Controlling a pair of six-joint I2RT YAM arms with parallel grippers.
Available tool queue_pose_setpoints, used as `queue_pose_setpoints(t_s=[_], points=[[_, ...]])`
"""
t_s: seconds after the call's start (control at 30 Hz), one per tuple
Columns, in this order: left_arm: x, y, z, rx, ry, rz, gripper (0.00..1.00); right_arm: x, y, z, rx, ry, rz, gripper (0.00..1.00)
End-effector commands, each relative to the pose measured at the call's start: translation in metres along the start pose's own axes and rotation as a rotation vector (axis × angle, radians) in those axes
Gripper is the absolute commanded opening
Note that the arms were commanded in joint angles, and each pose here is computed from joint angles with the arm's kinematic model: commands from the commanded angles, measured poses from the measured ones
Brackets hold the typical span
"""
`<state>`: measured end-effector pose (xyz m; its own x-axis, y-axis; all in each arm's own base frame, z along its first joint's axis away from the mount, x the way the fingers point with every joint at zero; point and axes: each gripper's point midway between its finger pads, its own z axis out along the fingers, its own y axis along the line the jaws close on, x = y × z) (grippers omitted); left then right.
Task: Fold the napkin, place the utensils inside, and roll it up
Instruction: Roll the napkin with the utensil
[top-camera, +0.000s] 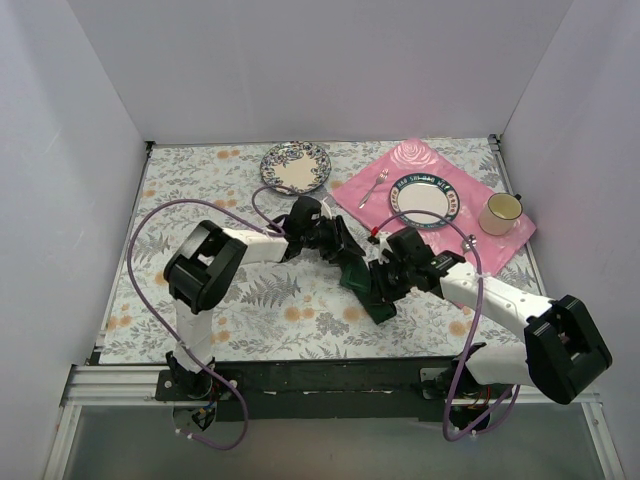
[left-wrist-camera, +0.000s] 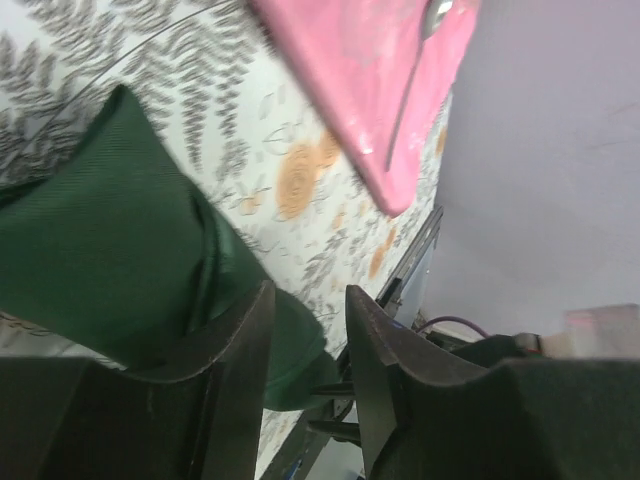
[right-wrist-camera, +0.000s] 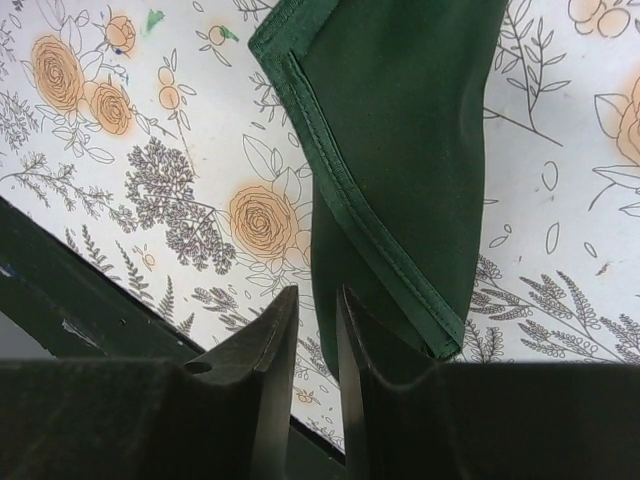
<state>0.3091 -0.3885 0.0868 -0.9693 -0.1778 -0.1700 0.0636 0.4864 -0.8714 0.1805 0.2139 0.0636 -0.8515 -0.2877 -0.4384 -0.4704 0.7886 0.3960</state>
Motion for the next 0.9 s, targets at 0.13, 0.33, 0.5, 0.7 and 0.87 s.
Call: queue_pose_setpoints(t_s=[0.13, 0.33, 0.5, 0.7, 0.87], points=[[0.01, 0.015, 0.004, -0.028, 0.056, 0.024, 0.33, 0.017, -0.007, 0.0, 0.029, -0.011, 0.069, 0.28], [-0.002, 0.001, -0.002, -0.046, 0.027, 0.079, 0.35, 0.006, 0.0, -0.009, 0.007, -0.04, 0.053, 0.28], [-0.021, -0.033, -0.014, -0.039, -0.007, 0.144, 0.44, -0.023, 0.007, -0.029, 0.029, -0.1, -0.001, 0.28], [-0.052, -0.064, -0.057, -0.073, -0.114, 0.232, 0.56, -0.077, 0.006, -0.068, 0.134, -0.252, -0.094, 0.29], [-0.086, -0.087, -0.132, -0.163, -0.365, 0.34, 0.68, -0.13, 0.01, -0.12, 0.212, -0.526, -0.123, 0.3]])
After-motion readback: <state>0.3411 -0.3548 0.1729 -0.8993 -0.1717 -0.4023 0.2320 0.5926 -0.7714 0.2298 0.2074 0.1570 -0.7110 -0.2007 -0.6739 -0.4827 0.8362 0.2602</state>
